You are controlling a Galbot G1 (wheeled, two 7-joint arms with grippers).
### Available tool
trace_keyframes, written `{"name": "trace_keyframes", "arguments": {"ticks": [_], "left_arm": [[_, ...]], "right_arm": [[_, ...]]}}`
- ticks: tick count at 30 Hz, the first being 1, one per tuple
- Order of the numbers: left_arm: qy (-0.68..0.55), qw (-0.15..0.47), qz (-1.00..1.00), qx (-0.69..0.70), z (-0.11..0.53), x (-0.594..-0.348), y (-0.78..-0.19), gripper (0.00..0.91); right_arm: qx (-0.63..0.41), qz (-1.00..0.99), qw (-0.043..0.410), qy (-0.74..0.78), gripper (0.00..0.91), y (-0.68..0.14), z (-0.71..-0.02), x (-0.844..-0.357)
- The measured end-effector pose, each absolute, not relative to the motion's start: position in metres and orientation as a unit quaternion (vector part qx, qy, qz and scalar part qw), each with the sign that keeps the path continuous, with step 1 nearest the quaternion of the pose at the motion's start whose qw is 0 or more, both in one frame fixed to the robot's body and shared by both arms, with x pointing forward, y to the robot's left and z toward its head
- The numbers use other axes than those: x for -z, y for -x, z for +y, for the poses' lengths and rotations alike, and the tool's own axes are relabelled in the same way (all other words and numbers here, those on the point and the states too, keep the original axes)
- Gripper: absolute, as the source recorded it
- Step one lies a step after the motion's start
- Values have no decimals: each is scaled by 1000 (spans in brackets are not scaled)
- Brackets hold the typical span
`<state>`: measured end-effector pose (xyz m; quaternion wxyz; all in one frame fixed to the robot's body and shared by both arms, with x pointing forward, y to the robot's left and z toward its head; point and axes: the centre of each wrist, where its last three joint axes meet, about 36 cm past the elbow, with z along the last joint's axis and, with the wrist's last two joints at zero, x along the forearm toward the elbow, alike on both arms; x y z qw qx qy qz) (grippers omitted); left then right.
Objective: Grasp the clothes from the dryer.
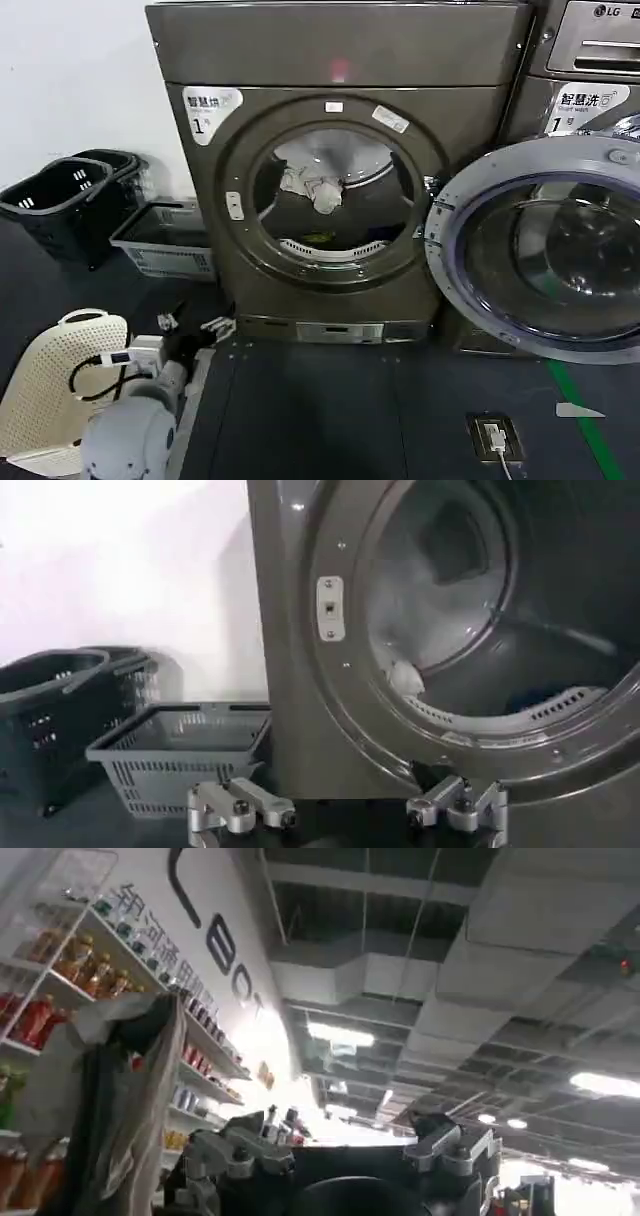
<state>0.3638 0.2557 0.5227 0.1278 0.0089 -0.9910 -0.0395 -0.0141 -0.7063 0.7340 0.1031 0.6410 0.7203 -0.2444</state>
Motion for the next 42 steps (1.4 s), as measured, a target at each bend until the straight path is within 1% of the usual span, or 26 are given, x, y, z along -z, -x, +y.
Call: {"name": "trace_keyframes", "arguments": {"ticks": [13, 42], "left_arm": [[-7, 128, -991, 41, 256, -523, -364, 907], [2, 134, -990, 43, 254, -520, -362, 907]], "right_arm": [[242, 720, 108, -642, 907, 15, -707, -731], [240, 720, 103, -643, 907, 21, -711, -727]]}}
